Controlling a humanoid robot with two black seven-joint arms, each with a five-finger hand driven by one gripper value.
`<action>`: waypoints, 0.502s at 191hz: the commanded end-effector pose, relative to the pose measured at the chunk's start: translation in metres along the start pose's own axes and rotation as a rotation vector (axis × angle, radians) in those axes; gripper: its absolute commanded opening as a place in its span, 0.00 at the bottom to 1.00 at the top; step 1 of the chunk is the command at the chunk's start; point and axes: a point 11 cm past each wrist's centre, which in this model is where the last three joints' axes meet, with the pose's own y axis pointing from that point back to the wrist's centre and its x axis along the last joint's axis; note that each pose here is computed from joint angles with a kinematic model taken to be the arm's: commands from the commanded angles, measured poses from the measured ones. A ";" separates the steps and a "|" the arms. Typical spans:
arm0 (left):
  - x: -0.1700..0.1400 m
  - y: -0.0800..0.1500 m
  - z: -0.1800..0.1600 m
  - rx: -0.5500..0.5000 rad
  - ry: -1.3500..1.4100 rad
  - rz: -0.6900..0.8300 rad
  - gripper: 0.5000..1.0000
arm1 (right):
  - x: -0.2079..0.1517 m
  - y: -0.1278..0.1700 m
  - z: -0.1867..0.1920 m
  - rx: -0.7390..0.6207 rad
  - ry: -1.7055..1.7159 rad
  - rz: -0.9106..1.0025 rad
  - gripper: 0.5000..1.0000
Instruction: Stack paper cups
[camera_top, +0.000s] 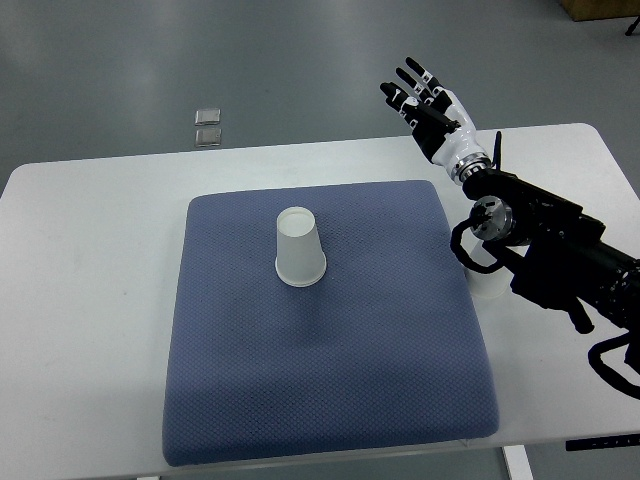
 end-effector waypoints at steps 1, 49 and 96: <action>0.000 0.000 0.000 0.000 0.000 -0.001 1.00 | -0.001 -0.003 -0.008 0.009 0.011 -0.007 0.82; 0.001 0.000 0.000 0.000 0.000 0.002 1.00 | 0.004 -0.015 -0.070 0.085 0.115 -0.044 0.82; 0.000 0.000 0.000 0.000 0.000 0.001 1.00 | -0.007 -0.018 -0.131 0.081 0.451 -0.187 0.82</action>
